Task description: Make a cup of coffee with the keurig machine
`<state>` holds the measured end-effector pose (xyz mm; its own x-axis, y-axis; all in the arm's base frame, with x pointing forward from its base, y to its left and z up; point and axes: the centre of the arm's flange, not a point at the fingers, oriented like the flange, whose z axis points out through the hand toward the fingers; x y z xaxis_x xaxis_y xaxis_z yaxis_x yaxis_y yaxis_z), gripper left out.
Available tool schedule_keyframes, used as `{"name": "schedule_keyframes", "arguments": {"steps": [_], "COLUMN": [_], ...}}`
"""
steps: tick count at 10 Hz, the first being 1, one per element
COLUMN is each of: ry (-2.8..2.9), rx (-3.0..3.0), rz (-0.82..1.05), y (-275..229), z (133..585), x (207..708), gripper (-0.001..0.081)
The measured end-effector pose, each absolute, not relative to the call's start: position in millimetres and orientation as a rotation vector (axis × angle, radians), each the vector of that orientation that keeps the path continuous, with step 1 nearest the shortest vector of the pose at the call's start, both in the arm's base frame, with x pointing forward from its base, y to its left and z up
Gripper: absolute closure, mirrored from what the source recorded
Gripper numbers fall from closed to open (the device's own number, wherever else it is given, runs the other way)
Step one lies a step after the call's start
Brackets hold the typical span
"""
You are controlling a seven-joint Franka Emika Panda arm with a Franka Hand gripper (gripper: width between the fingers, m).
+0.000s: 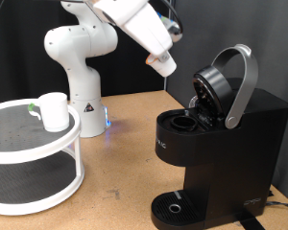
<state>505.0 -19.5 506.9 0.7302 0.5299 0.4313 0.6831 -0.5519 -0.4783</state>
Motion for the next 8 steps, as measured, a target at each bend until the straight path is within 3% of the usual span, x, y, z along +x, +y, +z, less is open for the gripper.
{"name": "schedule_keyframes", "arguments": {"steps": [8], "ry": [-0.924], "rx": [-2.355], "rz": [-0.22], "y": [26], "z": [459], "x": [521], "gripper": [0.0379]}}
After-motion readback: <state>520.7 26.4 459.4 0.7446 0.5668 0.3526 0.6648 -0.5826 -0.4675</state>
